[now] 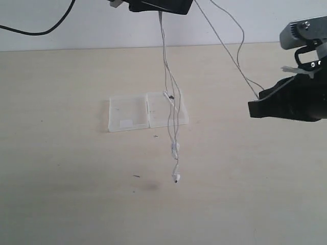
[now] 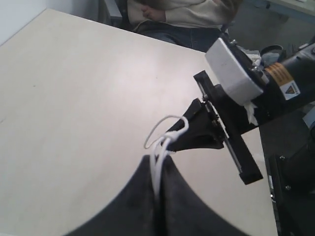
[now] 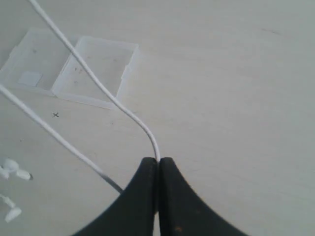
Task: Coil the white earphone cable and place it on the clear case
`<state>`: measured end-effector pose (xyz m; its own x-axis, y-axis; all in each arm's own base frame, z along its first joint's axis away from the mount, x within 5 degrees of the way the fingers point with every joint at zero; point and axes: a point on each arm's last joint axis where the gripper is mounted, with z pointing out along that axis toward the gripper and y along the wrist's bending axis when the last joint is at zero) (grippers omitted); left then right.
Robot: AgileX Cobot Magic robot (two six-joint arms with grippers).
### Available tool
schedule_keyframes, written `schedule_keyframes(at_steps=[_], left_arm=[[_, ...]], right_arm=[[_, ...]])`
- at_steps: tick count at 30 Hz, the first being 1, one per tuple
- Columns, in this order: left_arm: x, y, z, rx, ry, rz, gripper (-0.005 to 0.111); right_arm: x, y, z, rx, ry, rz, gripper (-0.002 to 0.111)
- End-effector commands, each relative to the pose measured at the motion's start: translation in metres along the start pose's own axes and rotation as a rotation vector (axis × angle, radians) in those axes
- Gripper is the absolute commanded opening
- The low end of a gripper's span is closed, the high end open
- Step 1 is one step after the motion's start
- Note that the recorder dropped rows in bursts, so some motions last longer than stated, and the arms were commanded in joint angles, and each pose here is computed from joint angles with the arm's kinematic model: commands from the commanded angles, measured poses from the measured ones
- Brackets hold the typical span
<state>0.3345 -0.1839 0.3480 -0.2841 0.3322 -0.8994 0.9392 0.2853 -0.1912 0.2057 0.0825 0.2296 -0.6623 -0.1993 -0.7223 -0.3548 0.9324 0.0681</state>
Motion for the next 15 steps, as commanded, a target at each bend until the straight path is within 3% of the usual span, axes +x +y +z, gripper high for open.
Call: schedule_keyframes(at_steps=[1,5,9,15], left_arm=[[-0.010,-0.004,-0.007,-0.012,-0.044,-0.011,0.000],[-0.010,-0.003,-0.007,-0.017,-0.045,-0.011,0.000],[-0.010,-0.003,-0.007,-0.020,-0.048,-0.012,0.000],[-0.016,-0.005,-0.007,-0.001,-0.117,-0.038,0.000]], right_arm=[[0.011,-0.001,0.019,-0.012,0.108,-0.057,0.000],[0.014,0.000,0.028,-0.035,0.136,-0.098,0.000],[0.011,0.006,0.028,-0.113,0.088,-0.279,0.000],[0.002,0.016,0.035,-0.212,-0.041,-0.274,0.000]])
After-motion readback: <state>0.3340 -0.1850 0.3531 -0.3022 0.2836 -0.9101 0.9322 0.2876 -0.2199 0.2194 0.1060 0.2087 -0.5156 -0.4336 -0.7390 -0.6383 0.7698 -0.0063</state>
